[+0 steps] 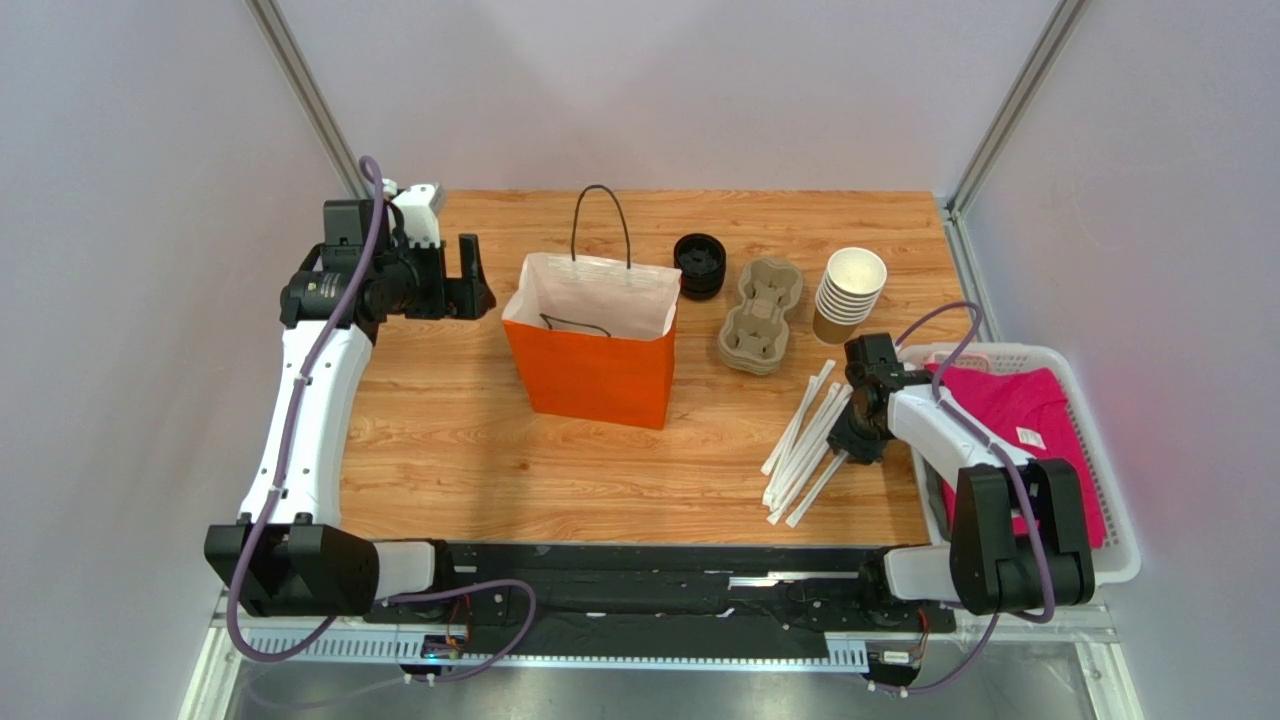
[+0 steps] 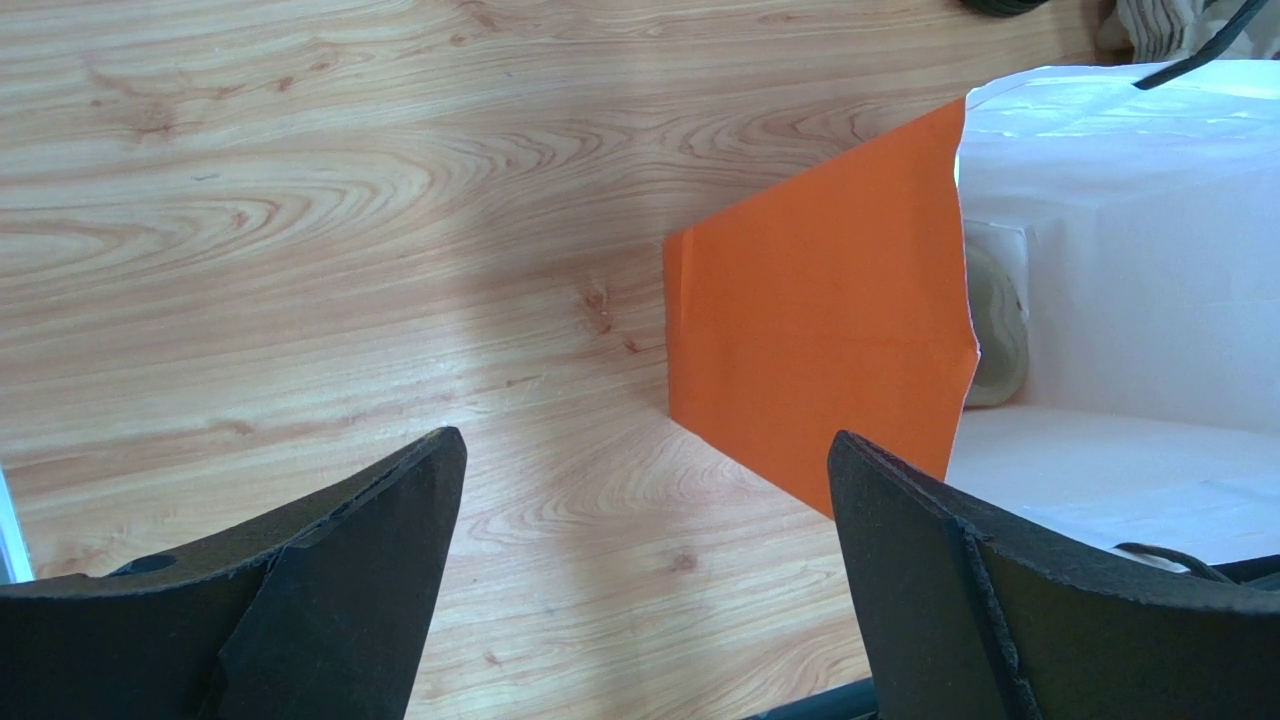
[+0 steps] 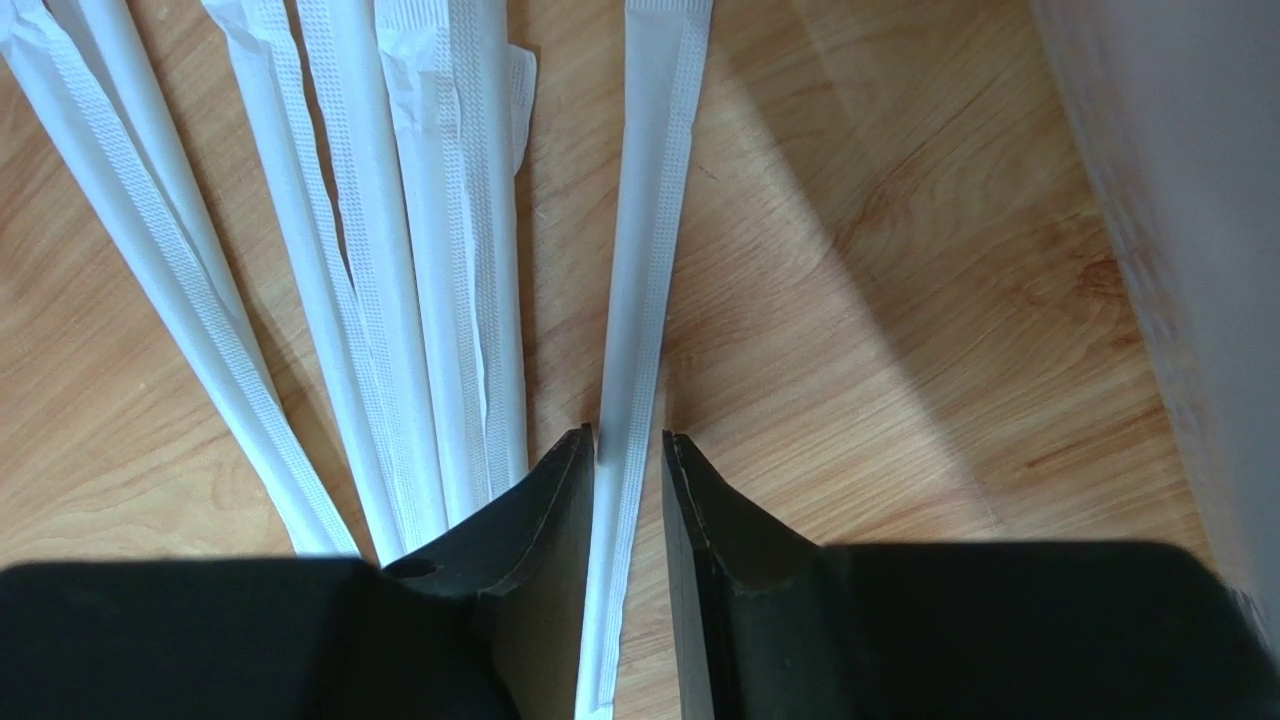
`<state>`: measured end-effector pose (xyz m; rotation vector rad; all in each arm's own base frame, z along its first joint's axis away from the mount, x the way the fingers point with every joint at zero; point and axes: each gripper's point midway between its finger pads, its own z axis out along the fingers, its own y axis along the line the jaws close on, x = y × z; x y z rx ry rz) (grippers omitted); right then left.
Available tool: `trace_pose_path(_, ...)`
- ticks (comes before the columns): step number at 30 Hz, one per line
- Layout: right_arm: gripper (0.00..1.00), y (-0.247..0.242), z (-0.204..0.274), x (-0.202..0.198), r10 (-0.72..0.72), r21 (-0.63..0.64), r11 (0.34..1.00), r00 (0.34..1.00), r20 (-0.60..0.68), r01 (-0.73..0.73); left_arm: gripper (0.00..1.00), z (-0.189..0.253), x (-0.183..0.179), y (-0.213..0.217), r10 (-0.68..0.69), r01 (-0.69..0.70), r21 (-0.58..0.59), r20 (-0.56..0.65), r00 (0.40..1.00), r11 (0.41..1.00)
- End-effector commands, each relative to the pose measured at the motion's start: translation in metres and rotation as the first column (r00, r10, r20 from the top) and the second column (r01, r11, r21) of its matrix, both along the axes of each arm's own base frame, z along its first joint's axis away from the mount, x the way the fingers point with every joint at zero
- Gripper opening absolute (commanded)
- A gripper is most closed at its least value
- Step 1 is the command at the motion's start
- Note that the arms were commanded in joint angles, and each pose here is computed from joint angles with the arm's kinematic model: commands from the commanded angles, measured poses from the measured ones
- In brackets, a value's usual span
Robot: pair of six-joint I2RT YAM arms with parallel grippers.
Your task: Pack the takeout coffee
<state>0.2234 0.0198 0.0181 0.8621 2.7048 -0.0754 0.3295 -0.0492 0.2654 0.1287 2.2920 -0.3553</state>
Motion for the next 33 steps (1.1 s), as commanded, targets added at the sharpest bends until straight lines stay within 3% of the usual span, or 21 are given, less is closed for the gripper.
trace_pose_path(1, 0.29, -0.002, -0.02, -0.026, -0.004, 0.01, 1.0, 0.995, -0.1, 0.005, 0.99, 0.015, -0.003, -0.001, -0.005, 0.006, -0.013, 0.056, 0.998, 1.0)
trace_pose_path(9, 0.24, -0.006, -0.031, -0.033, -0.012, -0.011, 1.0, 0.99, -0.141, 0.01, 0.99, 0.014, -0.005, 0.0, -0.008, 0.008, -0.003, 0.054, 0.998, 1.0)
trace_pose_path(13, 0.02, -0.003, -0.032, -0.036, -0.018, 0.001, 1.0, 0.988, -0.154, 0.018, 0.99, 0.013, -0.005, 0.001, -0.007, 0.007, -0.002, 0.053, 0.999, 1.0)
trace_pose_path(14, 0.0, -0.002, -0.03, -0.035, -0.016, 0.006, 1.0, 0.989, -0.15, 0.017, 0.99, 0.014, -0.005, 0.0, -0.008, 0.008, -0.005, 0.054, 0.999, 1.0)
trace_pose_path(27, 0.0, 0.017, 0.05, -0.014, 0.063, 0.112, 0.992, 0.997, -0.05, -0.057, 0.99, 0.023, -0.002, -0.004, -0.024, 0.026, -0.023, 0.058, 0.998, 0.999)
trace_pose_path(33, 0.0, 0.029, 0.091, 0.002, 0.1, 0.164, 0.98, 0.992, 0.077, -0.111, 0.99, 0.028, 0.0, -0.005, -0.03, 0.031, -0.019, 0.076, 0.997, 0.999)
